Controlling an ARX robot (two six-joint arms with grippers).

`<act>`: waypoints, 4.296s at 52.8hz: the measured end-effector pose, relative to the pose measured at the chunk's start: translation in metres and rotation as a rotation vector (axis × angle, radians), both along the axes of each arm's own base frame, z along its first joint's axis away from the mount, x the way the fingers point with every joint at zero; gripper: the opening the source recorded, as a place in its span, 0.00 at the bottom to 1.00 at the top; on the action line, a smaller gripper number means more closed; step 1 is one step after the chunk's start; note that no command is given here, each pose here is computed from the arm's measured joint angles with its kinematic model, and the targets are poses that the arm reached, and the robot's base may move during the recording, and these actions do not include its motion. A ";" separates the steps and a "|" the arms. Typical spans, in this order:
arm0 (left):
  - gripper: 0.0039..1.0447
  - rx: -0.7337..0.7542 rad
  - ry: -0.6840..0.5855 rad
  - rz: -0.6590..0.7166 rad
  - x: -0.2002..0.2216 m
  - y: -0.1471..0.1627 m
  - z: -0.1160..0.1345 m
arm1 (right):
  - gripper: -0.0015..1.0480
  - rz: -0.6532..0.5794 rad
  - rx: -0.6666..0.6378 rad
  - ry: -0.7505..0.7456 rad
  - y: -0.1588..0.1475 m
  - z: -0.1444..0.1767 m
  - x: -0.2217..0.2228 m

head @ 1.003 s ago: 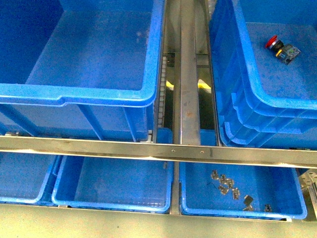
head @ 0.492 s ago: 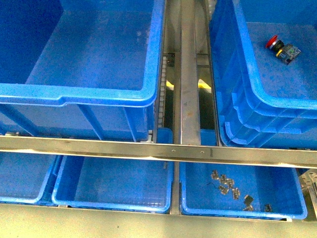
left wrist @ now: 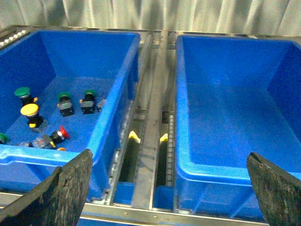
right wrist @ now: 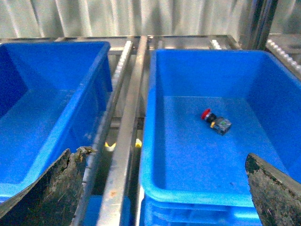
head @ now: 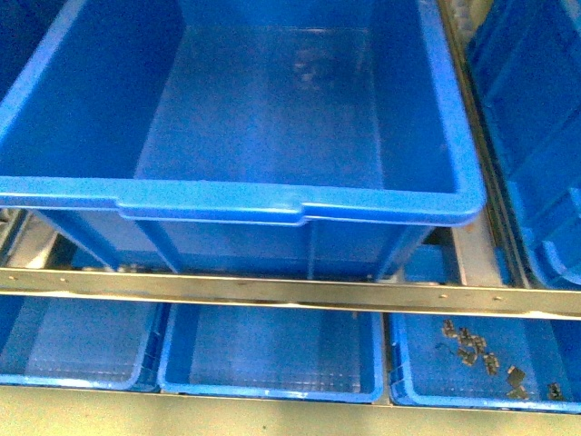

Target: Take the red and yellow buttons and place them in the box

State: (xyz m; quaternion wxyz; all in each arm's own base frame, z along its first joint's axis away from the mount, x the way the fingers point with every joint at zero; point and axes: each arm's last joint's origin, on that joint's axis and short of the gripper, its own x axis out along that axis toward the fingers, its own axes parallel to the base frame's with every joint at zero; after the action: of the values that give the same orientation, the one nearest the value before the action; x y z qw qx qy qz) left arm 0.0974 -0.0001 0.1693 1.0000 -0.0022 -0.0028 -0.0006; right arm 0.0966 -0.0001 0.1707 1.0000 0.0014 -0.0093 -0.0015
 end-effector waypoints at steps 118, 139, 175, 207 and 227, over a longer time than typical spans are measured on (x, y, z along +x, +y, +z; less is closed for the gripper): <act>0.93 -0.104 0.130 0.445 0.068 -0.016 0.061 | 0.94 0.002 0.000 0.003 0.000 -0.001 0.000; 0.93 -0.187 0.377 0.403 0.184 -0.039 0.027 | 0.94 0.002 0.000 0.003 0.000 -0.001 0.000; 0.93 -0.223 0.596 0.359 0.317 -0.039 -0.049 | 0.94 0.002 0.000 0.003 0.000 -0.001 0.000; 0.93 -0.211 0.656 0.324 0.341 -0.035 -0.078 | 0.94 0.002 0.000 0.003 0.000 -0.001 0.000; 0.63 -0.215 0.665 0.319 0.341 -0.031 -0.078 | 0.94 0.002 0.000 0.003 0.000 -0.001 0.000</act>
State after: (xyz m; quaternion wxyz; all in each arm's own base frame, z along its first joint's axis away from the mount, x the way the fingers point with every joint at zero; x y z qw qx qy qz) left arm 0.4384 -0.0307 0.0909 0.9279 -0.1068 0.3213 0.1563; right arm 0.0966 -0.0001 0.1701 1.0000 0.0014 -0.0077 -0.0004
